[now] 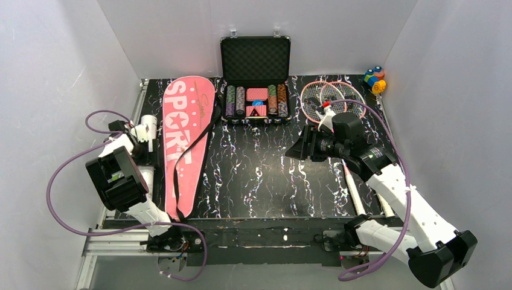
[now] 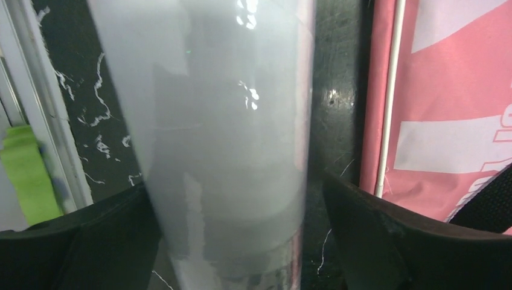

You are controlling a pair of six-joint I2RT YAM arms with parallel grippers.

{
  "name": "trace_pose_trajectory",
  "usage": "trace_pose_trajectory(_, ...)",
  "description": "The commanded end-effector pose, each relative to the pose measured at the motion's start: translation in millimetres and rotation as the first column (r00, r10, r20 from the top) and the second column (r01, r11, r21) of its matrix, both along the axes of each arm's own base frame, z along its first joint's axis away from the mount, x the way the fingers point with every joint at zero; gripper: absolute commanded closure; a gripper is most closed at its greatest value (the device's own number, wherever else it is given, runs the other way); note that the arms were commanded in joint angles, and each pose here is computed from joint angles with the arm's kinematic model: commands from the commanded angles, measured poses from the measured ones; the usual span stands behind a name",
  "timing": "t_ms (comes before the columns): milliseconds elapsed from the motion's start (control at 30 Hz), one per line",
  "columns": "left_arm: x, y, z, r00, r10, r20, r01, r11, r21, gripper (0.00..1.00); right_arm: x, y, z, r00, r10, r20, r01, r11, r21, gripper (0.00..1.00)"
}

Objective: Pack up the badminton gear

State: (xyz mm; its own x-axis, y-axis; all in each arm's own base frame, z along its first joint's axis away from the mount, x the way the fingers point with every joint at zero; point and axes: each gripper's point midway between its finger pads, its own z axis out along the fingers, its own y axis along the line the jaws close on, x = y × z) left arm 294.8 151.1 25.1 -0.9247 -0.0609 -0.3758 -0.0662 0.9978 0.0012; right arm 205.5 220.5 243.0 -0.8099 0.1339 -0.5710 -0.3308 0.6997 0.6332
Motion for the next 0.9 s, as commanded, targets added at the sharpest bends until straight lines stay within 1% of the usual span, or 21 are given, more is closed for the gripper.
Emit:
trace_pose_trajectory(0, 2, 7, 23, 0.996, -0.050, 0.069, 0.045, 0.996, 0.082, 0.02, 1, 2, 17, 1.000, 0.001, 0.026, -0.002, 0.999, 0.037, 0.26)
trace_pose_trajectory(100, -1, 2, 43, 0.991, -0.082, 0.106, 0.072, 0.993, 0.095, 0.02, 2, 0, 14, 1.000, -0.004, 0.012, 0.004, 1.000, 0.021, 0.22)
trace_pose_trajectory(267, -3, -16, 103, 0.960, -0.153, 0.233, 0.129, 0.985, 0.113, 0.02, 7, -3, 13, 1.000, -0.026, 0.011, 0.026, 1.000, 0.004, 0.17)
trace_pose_trajectory(400, -5, -49, 157, 0.914, -0.251, 0.318, 0.219, 0.967, 0.131, 0.02, 8, -5, 9, 0.999, -0.039, 0.001, 0.039, 0.999, -0.001, 0.15)
trace_pose_trajectory(467, -9, -76, 170, 0.890, -0.321, 0.325, 0.286, 0.946, 0.151, 0.02, 8, -6, 5, 0.999, -0.044, -0.005, 0.044, 0.999, -0.004, 0.14)
trace_pose_trajectory(500, -10, -98, 172, 0.868, -0.377, 0.324, 0.344, 0.926, 0.157, 0.02, 8, -7, 3, 0.999, -0.050, -0.010, 0.050, 0.999, -0.004, 0.14)
trace_pose_trajectory(567, -14, -124, 168, 0.850, -0.420, 0.318, 0.393, 0.908, 0.146, 0.02, 8, -8, 1, 0.998, -0.059, -0.012, 0.059, 0.998, 0.000, 0.14)
trace_pose_trajectory(600, -14, -141, 162, 0.837, -0.452, 0.308, 0.433, 0.892, 0.133, 0.02, 7, -8, 0, 0.998, -0.063, -0.012, 0.063, 0.998, 0.004, 0.14)
trace_pose_trajectory(633, -16, -152, 151, 0.836, -0.470, 0.283, 0.457, 0.882, 0.114, 0.02, 7, -9, -2, 0.998, -0.065, -0.014, 0.065, 0.998, 0.006, 0.13)
trace_pose_trajectory(667, -16, -160, 139, 0.838, -0.487, 0.247, 0.477, 0.873, 0.102, 0.02, 6, -9, -4, 0.998, -0.067, -0.016, 0.067, 0.998, 0.005, 0.13)
trace_pose_trajectory(733, -15, -177, 118, 0.822, -0.535, 0.194, 0.528, 0.844, 0.090, 0.02, 5, -12, -6, 0.997, -0.076, -0.015, 0.076, 0.997, 0.003, 0.13)
trace_pose_trajectory(867, -2, -198, 91, 0.791, -0.594, 0.143, 0.586, 0.804, 0.099, 0.02, 3, -16, -12, 0.995, -0.094, -0.020, 0.094, 0.996, -0.001, 0.13)
